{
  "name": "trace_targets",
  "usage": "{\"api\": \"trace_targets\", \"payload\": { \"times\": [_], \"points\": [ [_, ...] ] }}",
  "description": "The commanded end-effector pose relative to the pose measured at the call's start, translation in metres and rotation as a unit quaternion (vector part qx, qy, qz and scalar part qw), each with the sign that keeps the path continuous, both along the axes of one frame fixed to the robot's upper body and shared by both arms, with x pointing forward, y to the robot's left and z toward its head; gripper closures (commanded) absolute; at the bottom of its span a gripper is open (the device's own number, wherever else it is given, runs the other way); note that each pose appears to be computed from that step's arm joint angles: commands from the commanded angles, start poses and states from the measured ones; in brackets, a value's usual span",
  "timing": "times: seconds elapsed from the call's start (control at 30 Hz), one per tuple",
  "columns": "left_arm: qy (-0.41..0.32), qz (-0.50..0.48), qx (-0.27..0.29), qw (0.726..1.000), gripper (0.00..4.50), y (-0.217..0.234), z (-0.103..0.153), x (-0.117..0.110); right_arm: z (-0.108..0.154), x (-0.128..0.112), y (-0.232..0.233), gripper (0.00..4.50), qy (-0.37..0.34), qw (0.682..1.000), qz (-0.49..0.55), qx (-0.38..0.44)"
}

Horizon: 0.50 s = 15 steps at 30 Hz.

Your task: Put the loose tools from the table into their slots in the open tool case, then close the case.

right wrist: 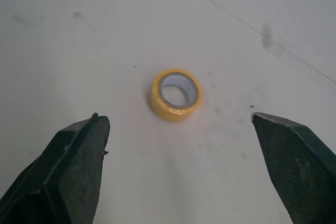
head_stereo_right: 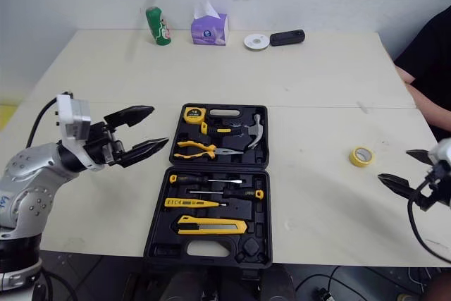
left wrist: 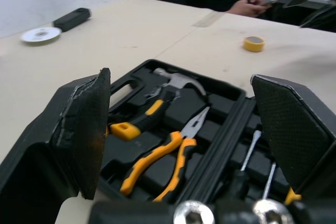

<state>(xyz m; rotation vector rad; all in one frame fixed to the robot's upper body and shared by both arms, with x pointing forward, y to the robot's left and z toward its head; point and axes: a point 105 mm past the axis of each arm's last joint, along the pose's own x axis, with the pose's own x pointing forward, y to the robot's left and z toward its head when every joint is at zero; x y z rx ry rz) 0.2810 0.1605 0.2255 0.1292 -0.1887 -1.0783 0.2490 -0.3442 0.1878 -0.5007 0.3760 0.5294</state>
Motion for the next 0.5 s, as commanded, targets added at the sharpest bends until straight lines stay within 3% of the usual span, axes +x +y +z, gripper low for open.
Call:
{"api": "trace_targets", "payload": {
  "times": [0.03,0.23,0.5],
  "points": [
    [-0.01,-0.056,0.006,0.998,0.02,-0.019,0.009,-0.008,0.017,0.007,0.002,0.0,0.08,0.994,0.056,-0.037],
    [0.004,-0.104,0.012,0.995,0.02,-0.044,0.005,-0.012,0.015,0.02,-0.005,0.0,0.176,0.976,0.093,-0.088],
    [0.004,-0.146,0.028,0.989,0.02,-0.062,-0.001,-0.018,0.019,0.044,-0.004,0.0,0.228,0.958,0.113,-0.136]
  ]
}}
